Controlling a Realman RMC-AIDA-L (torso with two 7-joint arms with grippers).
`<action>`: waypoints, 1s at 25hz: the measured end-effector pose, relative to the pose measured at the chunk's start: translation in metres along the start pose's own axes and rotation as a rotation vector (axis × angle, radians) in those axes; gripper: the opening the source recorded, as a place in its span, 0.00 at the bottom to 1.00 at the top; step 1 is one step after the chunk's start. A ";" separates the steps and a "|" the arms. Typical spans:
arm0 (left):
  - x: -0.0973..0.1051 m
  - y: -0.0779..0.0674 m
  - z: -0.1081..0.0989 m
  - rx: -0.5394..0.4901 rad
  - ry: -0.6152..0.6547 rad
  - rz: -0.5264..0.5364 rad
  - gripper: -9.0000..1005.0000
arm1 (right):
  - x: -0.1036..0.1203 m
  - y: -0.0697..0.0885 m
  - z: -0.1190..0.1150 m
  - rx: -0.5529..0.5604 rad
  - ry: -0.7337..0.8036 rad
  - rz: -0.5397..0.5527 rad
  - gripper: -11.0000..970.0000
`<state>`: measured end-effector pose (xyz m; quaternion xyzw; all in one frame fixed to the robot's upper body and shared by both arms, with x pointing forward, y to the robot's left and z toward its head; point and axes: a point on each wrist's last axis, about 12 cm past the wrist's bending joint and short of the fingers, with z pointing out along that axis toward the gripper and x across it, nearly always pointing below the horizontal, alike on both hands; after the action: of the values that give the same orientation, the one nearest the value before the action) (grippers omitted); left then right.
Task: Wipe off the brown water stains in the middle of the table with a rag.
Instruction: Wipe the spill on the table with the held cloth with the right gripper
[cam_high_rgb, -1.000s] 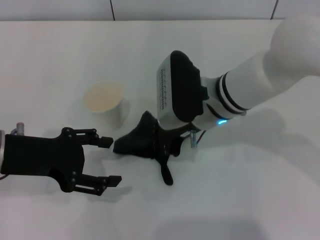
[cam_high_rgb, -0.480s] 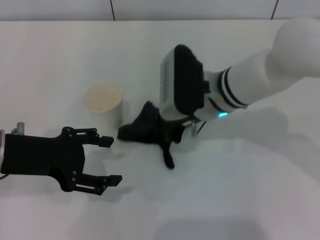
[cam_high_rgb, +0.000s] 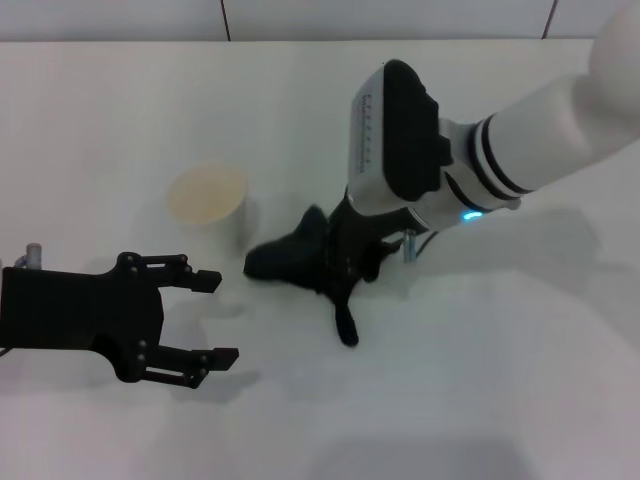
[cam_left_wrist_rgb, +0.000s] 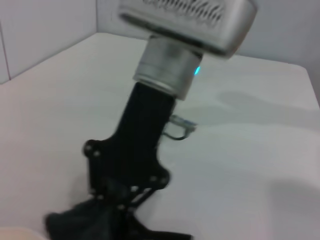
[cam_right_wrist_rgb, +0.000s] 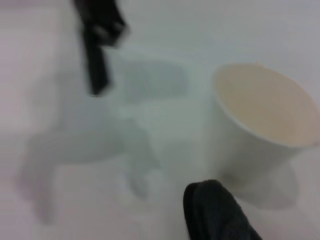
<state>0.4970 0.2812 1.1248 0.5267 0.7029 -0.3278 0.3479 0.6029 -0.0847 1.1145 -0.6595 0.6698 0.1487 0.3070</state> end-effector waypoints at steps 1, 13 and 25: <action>0.000 0.000 0.000 -0.001 0.000 0.002 0.86 | 0.000 0.002 -0.005 -0.030 -0.014 -0.003 0.17; 0.000 0.002 -0.004 -0.024 -0.020 0.013 0.86 | 0.032 0.005 -0.052 -0.113 -0.068 0.051 0.19; 0.001 0.003 -0.008 -0.049 -0.048 0.016 0.86 | 0.083 0.000 -0.104 -0.125 -0.114 0.139 0.21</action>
<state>0.4988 0.2892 1.1284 0.5158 0.6979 -0.3201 0.3800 0.5856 -0.2130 1.1441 -0.6198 0.6847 0.2484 0.2921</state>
